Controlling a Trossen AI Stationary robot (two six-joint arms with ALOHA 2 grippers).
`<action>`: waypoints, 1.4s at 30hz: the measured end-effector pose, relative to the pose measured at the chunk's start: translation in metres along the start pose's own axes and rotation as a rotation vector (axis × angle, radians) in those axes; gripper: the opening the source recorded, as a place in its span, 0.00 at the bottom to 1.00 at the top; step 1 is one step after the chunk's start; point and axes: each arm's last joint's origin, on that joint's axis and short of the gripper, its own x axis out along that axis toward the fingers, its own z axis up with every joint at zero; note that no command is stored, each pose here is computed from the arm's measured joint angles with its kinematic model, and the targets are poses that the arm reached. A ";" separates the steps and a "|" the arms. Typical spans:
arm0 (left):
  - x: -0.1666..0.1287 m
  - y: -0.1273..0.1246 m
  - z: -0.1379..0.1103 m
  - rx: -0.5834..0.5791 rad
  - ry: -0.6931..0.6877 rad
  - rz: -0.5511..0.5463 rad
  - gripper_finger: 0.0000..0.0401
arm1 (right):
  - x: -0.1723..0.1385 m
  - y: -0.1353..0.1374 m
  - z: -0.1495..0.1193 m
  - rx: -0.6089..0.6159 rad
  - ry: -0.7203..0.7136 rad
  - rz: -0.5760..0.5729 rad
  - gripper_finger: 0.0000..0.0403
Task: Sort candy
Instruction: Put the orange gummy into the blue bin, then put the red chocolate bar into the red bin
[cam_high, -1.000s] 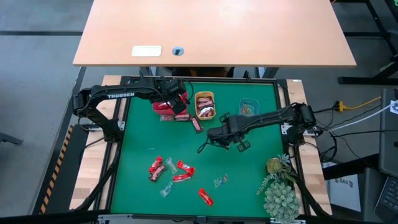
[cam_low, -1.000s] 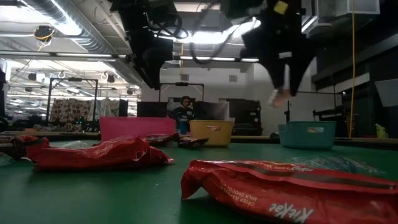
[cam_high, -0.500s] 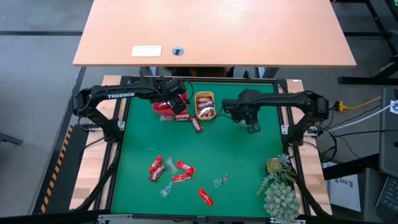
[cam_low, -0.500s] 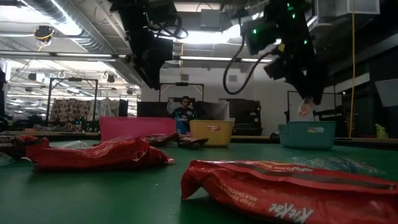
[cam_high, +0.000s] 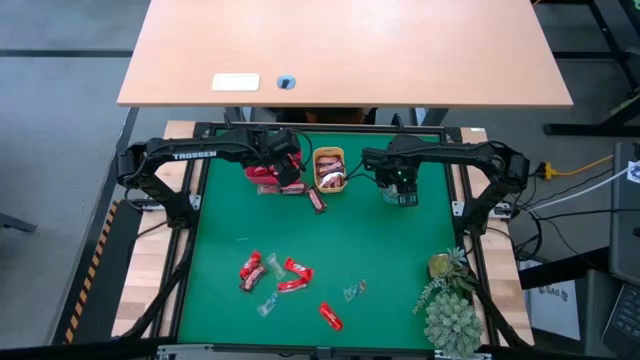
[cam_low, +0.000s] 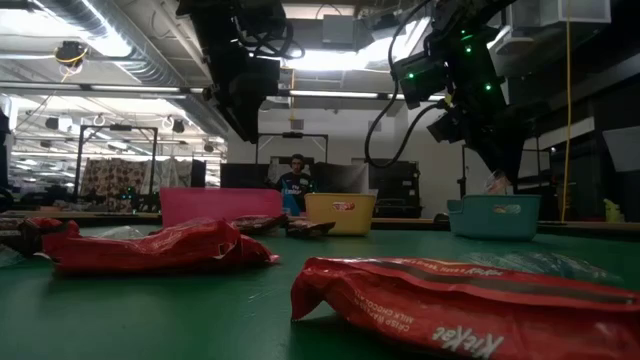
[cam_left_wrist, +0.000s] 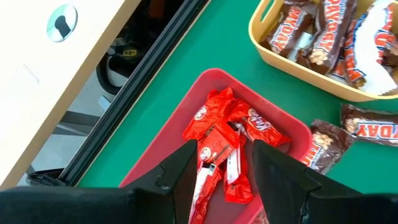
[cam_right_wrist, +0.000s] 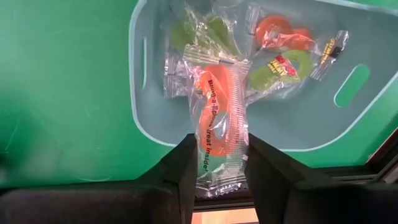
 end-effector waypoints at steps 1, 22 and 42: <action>-0.001 -0.001 0.000 0.004 -0.002 -0.003 0.37 | 0.000 0.000 0.000 0.000 -0.001 0.000 0.31; -0.044 -0.084 -0.019 0.214 -0.060 -0.473 0.37 | 0.000 -0.002 0.002 0.005 -0.018 -0.035 0.66; -0.115 -0.162 -0.083 0.402 -0.131 -0.662 0.37 | 0.000 -0.002 0.003 0.006 -0.023 -0.036 0.66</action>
